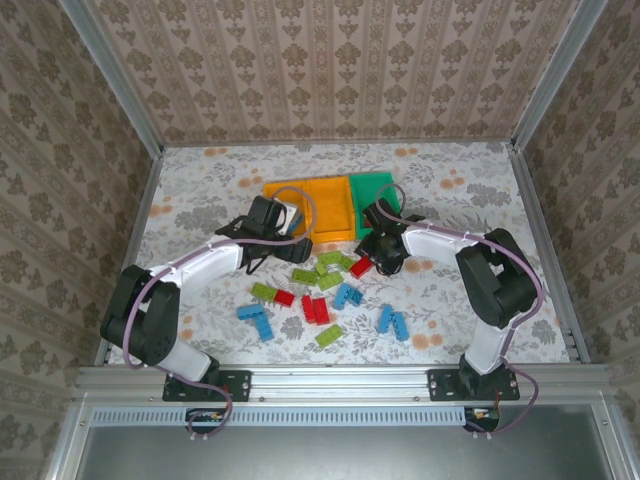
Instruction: Sort the legos into containers by color
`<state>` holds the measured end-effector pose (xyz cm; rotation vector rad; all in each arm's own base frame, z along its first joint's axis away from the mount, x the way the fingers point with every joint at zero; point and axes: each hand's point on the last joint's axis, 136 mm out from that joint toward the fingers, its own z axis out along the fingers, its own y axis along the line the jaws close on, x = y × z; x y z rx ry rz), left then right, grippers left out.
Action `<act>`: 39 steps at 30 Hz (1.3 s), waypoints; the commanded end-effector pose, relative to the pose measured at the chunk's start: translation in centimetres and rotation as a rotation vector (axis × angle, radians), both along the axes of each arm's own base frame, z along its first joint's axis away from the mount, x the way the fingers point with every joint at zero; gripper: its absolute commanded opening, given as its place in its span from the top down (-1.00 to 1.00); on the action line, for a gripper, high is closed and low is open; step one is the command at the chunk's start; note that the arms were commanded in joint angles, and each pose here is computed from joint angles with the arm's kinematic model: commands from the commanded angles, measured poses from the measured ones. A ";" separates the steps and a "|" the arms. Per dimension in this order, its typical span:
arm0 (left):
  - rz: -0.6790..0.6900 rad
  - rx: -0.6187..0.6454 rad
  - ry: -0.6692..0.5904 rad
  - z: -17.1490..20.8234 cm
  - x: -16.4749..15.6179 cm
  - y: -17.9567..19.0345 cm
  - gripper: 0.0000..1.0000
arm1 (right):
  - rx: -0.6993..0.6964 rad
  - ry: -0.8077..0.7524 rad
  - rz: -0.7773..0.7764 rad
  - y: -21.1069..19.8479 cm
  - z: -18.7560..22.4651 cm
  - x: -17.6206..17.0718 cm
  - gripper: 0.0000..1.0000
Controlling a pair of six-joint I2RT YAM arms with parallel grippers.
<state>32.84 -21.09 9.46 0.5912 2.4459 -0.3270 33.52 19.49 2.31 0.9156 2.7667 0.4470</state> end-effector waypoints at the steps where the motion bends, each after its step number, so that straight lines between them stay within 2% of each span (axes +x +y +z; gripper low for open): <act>1: -0.017 0.019 -0.012 -0.2 -0.2 0.1 -1.00 | 0.010 0.054 0.017 0.6 -1.2 -0.9 -0.11; 6: -0.017 0.021 -0.011 -0.2 -0.2 0.1 -1.00 | 0.003 0.052 0.014 0.1 -1.1 -0.8 0.11; 8: -0.015 0.024 -0.011 -0.2 -0.2 0.2 -1.00 | 0.001 0.048 0.010 -0.2 -0.9 -0.7 0.14; 10: -0.014 0.025 -0.008 -0.3 -0.2 0.3 -1.00 | -0.002 0.049 0.006 -0.5 -0.9 -0.8 0.09; 14: -0.013 0.026 -0.005 -0.5 -0.3 0.3 -1.00 | -0.007 0.048 0.002 -1.0 -0.7 -0.9 -0.26; 18: -0.011 0.023 -0.008 -0.4 -0.3 0.3 -1.00 | 0.016 0.050 0.005 -0.7 -0.2 -1.2 -0.38; 31: -0.011 0.005 -0.016 -0.9 -0.5 0.3 -1.00 | 0.085 0.079 -0.044 0.7 -0.3 -3.0 -0.43; 36: -0.014 -0.001 -0.017 -0.9 -0.6 0.2 -1.00 | 0.093 0.073 -0.034 1.5 0.0 -2.2 -0.38; 39: -0.010 0.001 -0.019 -0.9 -0.6 0.3 -1.00 | 0.090 0.081 -0.030 1.6 -0.4 -2.2 -0.27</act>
